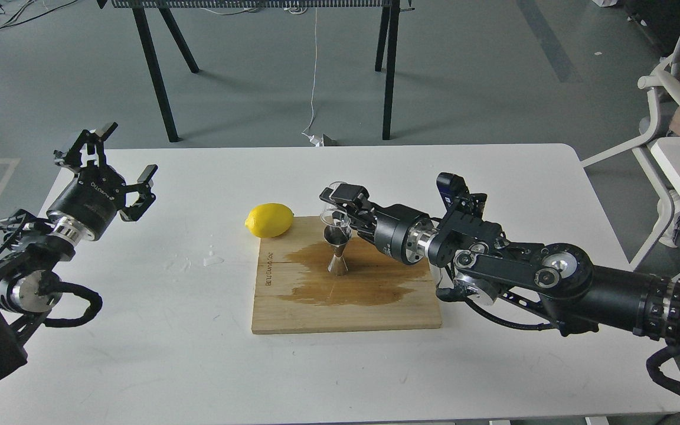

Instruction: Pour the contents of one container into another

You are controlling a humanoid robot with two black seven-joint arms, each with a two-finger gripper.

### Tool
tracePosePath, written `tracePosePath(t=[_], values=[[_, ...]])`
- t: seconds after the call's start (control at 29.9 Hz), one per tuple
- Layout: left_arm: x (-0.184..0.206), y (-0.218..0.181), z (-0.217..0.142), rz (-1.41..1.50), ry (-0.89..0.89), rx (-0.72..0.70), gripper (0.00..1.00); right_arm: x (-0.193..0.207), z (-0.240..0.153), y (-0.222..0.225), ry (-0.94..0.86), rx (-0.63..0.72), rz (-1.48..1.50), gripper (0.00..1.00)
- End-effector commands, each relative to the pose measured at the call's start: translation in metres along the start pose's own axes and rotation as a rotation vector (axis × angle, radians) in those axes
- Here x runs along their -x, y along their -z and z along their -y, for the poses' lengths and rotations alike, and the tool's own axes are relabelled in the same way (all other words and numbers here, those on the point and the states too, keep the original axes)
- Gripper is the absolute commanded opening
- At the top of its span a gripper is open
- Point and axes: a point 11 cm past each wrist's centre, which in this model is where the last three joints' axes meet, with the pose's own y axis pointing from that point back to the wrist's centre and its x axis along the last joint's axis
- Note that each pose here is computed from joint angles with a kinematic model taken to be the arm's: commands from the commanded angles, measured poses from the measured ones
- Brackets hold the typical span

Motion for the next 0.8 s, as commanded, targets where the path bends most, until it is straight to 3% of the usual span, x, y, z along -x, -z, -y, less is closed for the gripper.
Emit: tracePosePath(t=[0.0, 0.77], values=[[0.0, 0.0, 0.0, 0.0, 0.0, 0.0, 0.99, -0.001, 0.0, 0.001, 0.004, 0.001, -0.02, 0.41], [-0.002, 0.0, -0.001, 0.003, -0.007, -0.001, 0.99, -0.006, 0.008, 0.011, 0.024, 0.022, -0.125, 0.41]])
